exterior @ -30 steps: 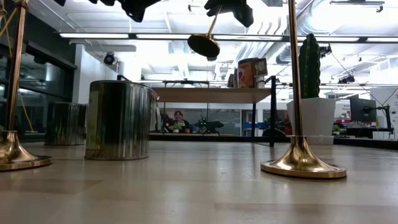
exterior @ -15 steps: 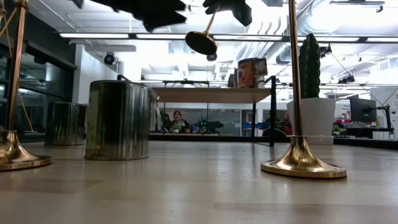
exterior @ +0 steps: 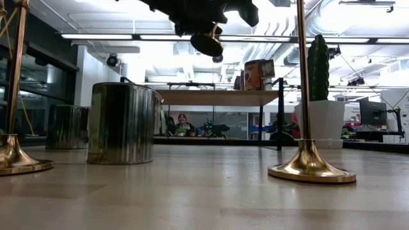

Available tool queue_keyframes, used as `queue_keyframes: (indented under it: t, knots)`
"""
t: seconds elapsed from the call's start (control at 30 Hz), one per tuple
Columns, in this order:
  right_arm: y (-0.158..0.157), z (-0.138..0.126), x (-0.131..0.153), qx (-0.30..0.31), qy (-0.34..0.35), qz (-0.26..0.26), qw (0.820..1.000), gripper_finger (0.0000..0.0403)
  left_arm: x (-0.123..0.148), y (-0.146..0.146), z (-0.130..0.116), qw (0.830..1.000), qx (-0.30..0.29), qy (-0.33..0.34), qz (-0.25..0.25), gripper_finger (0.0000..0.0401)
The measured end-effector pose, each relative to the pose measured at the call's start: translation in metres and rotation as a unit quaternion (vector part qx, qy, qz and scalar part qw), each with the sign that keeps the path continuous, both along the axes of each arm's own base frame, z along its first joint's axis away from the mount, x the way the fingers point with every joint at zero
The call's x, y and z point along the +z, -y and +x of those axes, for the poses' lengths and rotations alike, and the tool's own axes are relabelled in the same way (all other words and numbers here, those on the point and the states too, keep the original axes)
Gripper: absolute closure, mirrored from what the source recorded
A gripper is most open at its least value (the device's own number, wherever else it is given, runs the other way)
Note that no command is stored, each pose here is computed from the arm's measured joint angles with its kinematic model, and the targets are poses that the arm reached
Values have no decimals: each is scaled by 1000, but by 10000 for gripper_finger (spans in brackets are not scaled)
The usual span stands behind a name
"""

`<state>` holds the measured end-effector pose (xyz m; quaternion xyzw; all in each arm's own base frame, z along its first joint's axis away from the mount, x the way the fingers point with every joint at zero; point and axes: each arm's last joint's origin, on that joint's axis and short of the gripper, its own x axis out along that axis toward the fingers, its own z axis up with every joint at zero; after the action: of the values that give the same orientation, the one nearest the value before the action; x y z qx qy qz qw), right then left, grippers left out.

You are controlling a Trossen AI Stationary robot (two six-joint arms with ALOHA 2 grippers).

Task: Pick & Place candle stick holders
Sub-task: Put the gold candle holder on the shelf

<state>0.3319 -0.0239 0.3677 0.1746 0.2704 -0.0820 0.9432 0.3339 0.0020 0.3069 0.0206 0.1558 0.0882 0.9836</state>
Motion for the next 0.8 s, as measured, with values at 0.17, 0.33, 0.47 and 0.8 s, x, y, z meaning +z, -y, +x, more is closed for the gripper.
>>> queue_keyframes:
  t: [0.17, 0.33, 0.47, 0.8]
  knots:
    - [0, 0, 0, 2, 1, 0, 1000, 342, -2, -1, 1, 999, 29, 2, -13, 202]
    - [0, 0, 0, 4, 0, -3, 1000, 342, -1, -1, 1, 1000, 24, 8, -16, 264]
    - [0, 0, 0, 4, 0, -3, 1000, 342, -1, -1, 1, 1000, 23, 6, -16, 315]
    - [0, 0, 0, 8, -3, -9, 1000, 342, -1, -1, 1, 999, 23, 8, -27, 388]
